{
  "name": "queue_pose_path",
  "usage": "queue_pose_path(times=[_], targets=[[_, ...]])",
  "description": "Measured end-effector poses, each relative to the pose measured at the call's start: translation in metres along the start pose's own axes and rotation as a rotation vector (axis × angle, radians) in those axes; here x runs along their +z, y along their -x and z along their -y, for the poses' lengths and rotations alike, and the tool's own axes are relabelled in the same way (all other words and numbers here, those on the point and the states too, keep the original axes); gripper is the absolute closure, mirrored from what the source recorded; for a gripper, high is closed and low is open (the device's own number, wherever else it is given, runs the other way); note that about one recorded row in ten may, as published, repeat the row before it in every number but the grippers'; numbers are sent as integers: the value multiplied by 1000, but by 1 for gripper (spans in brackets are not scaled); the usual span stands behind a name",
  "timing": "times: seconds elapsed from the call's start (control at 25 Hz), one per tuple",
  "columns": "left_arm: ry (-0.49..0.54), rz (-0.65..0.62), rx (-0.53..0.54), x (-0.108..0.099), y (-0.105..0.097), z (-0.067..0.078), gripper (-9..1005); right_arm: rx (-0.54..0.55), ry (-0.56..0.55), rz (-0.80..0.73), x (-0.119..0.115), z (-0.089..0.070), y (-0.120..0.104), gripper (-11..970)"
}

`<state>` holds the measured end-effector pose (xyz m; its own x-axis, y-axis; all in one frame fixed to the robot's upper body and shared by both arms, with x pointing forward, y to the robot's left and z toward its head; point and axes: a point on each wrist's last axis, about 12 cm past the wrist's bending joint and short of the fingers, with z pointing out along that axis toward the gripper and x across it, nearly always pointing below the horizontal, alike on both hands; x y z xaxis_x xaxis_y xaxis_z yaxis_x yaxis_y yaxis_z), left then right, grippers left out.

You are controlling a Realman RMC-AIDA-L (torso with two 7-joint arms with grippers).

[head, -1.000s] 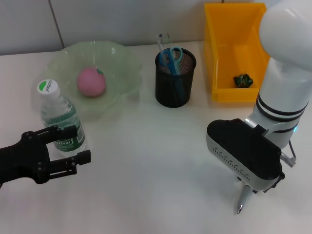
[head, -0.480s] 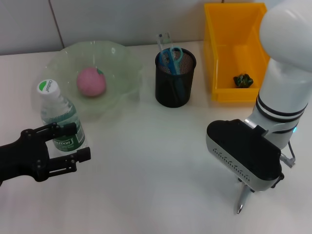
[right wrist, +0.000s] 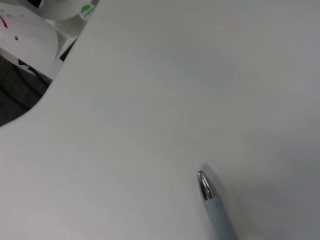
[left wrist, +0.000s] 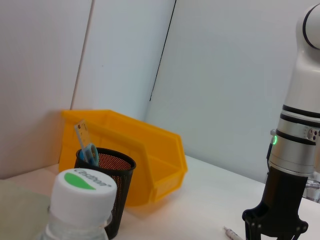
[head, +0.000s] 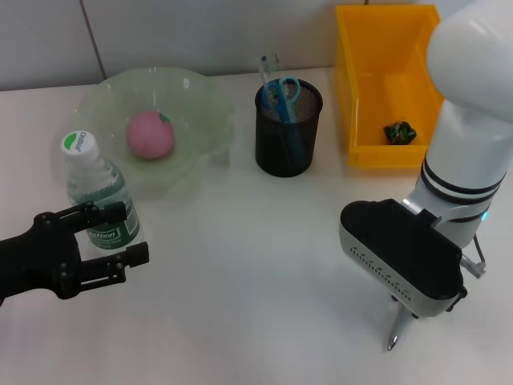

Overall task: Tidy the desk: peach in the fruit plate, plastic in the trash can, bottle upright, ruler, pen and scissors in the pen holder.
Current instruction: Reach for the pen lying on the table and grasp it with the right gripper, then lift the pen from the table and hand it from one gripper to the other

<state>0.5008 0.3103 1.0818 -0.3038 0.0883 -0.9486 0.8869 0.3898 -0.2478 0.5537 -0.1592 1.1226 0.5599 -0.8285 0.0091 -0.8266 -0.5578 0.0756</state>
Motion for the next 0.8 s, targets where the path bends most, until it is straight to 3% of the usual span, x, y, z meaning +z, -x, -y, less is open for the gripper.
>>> queue_pose_path(times=[0.44, 0.64, 0.8], targets=[[-2, 1, 0, 0, 0, 0, 263, -9, -24, 29, -5, -1, -1, 789], [-12, 3, 4, 0, 2, 0, 264, 34, -40, 79, -26, 2, -7, 820], [-26, 9, 7, 0, 3, 2, 265, 124, -101, 203, -57, 9, -18, 833]])
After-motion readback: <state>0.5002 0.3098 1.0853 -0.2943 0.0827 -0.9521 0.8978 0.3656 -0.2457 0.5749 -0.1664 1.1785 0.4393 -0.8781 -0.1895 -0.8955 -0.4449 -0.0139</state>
